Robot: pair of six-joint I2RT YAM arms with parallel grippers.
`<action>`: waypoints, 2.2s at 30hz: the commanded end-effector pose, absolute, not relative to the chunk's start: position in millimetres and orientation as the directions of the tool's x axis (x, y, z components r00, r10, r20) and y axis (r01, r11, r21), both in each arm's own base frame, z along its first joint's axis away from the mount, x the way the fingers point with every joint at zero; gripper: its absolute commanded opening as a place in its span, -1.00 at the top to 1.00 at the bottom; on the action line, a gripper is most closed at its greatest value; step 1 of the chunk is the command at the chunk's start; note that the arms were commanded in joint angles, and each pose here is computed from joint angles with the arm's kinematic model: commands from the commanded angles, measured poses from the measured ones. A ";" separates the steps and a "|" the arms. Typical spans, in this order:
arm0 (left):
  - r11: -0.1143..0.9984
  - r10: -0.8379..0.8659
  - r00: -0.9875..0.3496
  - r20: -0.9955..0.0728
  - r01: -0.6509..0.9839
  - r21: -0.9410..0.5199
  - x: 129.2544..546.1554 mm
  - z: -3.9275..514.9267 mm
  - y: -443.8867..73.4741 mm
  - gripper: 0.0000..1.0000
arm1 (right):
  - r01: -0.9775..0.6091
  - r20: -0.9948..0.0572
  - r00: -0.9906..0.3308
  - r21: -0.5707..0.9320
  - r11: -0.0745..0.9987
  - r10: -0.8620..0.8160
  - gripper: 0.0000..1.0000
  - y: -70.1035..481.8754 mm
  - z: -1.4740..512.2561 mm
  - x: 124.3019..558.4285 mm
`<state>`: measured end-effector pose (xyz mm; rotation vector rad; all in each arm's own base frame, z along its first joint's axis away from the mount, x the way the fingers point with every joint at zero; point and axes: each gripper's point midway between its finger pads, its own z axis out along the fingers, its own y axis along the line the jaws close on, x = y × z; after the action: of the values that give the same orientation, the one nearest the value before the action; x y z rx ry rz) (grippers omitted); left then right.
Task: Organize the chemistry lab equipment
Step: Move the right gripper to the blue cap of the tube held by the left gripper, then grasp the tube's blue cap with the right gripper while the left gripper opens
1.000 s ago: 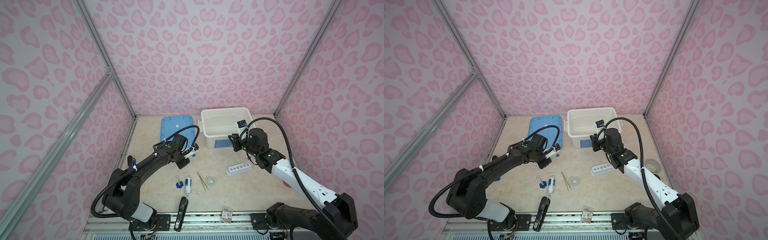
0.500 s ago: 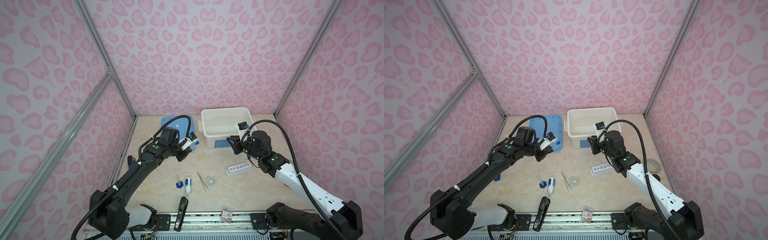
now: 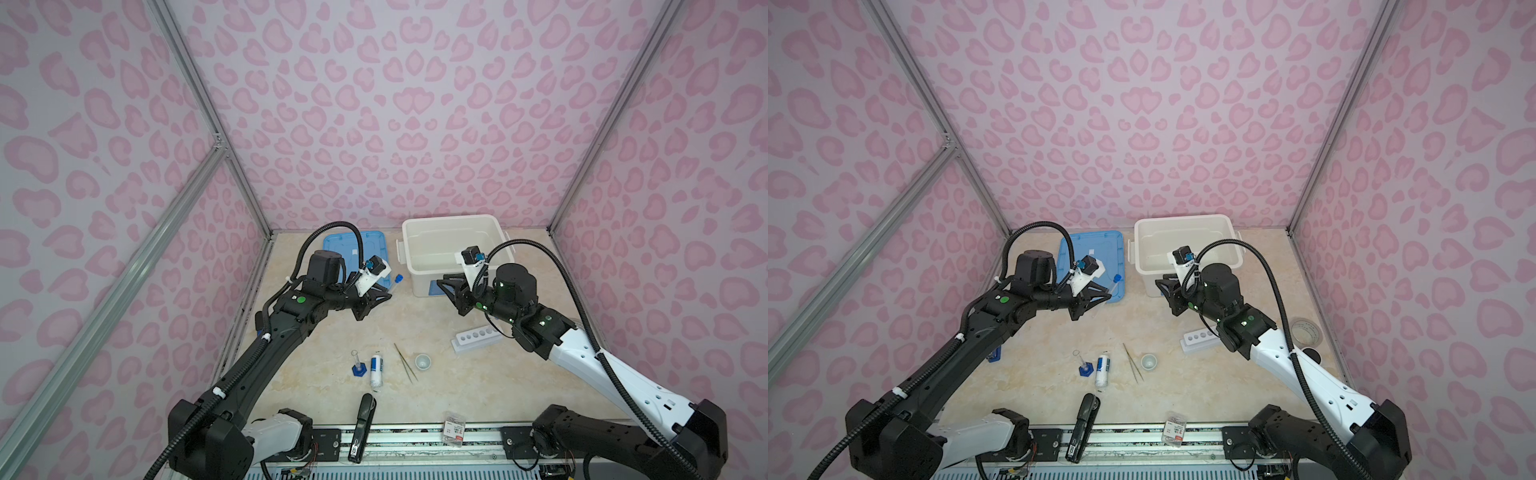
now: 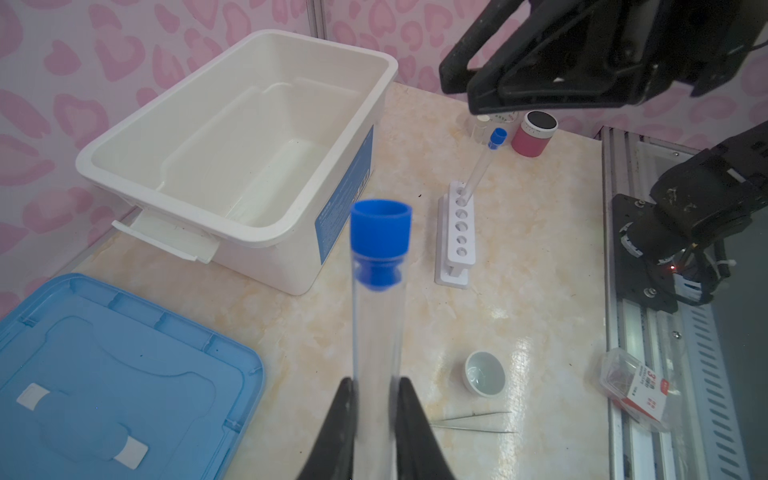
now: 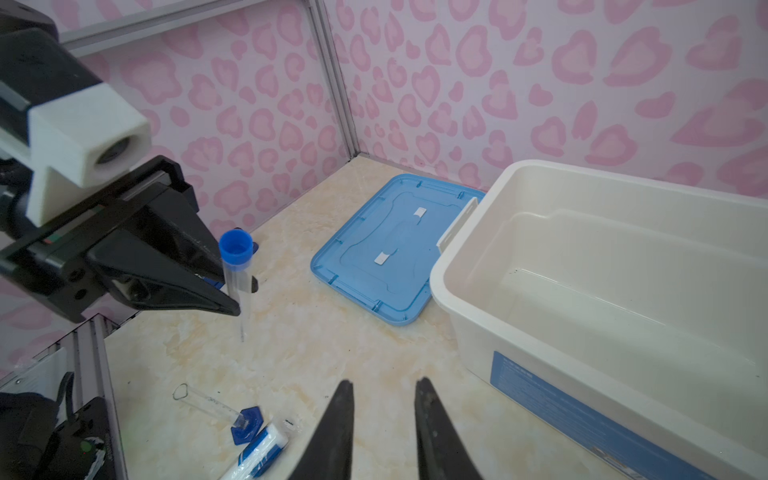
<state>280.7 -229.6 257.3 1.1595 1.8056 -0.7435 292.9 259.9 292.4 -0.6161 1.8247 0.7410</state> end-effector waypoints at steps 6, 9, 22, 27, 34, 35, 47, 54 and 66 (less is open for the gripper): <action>0.301 0.337 -0.179 -0.924 0.951 -0.074 266.9 279.5 -241.1 0.68 | -0.846 -0.956 -0.290 0.234 0.479 -0.044 0.46 305.4 321.3 271.0; 0.287 0.328 -0.181 -0.927 0.954 -0.085 264.2 281.7 -242.6 0.67 | -0.869 -0.956 -0.293 0.256 0.423 -0.023 0.46 318.2 327.7 268.6; 0.277 0.320 -0.161 -0.934 0.958 -0.070 261.0 288.1 -242.4 0.67 | -0.904 -0.954 -0.297 0.266 0.335 -0.042 0.46 350.6 327.3 264.0; 0.276 0.318 -0.161 -0.934 0.959 -0.071 260.5 288.7 -242.4 0.67 | -0.908 -0.954 -0.297 0.268 0.323 -0.043 0.49 356.7 325.9 263.7; 0.277 0.317 -0.156 -0.935 0.959 -0.066 259.3 290.1 -241.8 0.67 | -0.905 -0.952 -0.303 0.273 0.325 -0.045 0.57 359.9 321.6 264.7; 0.275 0.316 -0.155 -0.936 0.959 -0.066 259.0 290.5 -241.9 0.67 | -0.904 -0.952 -0.304 0.273 0.328 -0.046 0.56 360.0 321.0 265.3; 0.274 0.316 -0.156 -0.936 0.959 -0.068 258.5 289.5 -241.8 0.67 | -0.897 -0.952 -0.304 0.274 0.347 -0.034 0.57 360.4 320.6 270.3; 0.280 0.320 -0.162 -0.933 0.957 -0.071 260.1 286.9 -241.6 0.64 | -0.887 -0.948 -0.317 0.283 0.366 -0.036 0.67 360.1 318.2 272.4; 0.299 0.322 -0.162 -0.933 0.952 -0.062 262.1 286.0 -240.3 0.13 | -0.855 -0.945 -0.322 0.263 0.447 -0.060 0.72 353.1 312.3 279.7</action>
<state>260.0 -239.6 279.7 1.1752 1.7079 -0.9013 274.7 357.5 313.3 -0.8117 1.6971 1.0584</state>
